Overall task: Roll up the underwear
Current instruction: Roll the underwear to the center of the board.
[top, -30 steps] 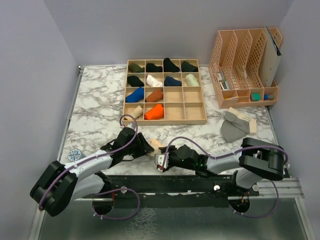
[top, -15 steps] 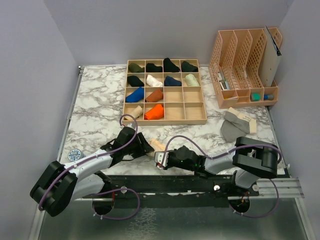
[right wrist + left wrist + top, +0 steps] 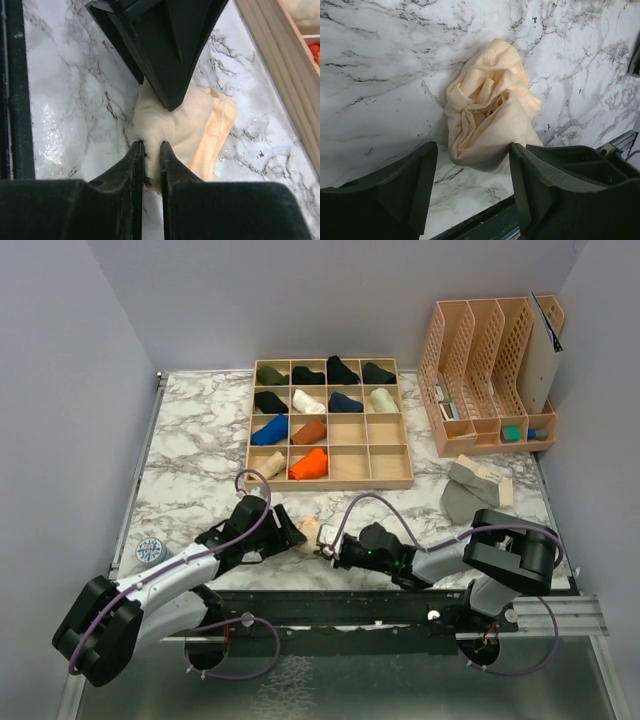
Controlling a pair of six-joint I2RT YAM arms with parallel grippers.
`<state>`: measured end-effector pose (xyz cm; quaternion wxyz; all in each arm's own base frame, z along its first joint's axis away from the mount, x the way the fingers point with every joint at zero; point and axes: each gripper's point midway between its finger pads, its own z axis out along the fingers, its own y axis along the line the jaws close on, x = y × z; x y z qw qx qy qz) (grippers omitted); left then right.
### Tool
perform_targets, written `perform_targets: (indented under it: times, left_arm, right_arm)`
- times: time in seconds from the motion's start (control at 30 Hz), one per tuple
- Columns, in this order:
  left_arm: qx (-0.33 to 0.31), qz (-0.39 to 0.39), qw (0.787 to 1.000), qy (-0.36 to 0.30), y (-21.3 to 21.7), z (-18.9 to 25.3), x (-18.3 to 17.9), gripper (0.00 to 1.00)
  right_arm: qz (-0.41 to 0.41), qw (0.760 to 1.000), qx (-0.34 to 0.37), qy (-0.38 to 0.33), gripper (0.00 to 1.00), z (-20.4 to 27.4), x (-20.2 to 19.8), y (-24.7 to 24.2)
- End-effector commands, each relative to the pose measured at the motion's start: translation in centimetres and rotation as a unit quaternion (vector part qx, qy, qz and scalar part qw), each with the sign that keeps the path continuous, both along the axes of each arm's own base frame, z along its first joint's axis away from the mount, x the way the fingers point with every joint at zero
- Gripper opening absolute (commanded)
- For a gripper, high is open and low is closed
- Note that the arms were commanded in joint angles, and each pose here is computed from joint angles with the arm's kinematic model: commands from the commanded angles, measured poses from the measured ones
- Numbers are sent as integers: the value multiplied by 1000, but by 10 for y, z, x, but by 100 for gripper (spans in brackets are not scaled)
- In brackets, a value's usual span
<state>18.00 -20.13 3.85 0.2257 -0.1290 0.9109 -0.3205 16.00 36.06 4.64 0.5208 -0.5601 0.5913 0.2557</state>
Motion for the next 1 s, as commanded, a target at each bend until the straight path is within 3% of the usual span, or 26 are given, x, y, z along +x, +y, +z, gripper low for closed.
perform_targets:
  times: [0.0,0.33,0.77,0.97]
  left_arm:
    - [6,1,999,-34,6,10,3,68]
    - [-53,-21,996,-73,-1,25,-7,74]
    - [-136,-46,984,-107,-20,39,-10,76]
    - [-129,-73,983,-104,-26,36,-12,75]
  right_arm:
    - [36,991,-3,131,8,-25,-29,-15]
    - [48,959,99,260,8,-3,-28,-18]
    - [-19,896,182,404,8,-11,-11,-34]
    - [-47,871,218,438,9,-10,-3,-40]
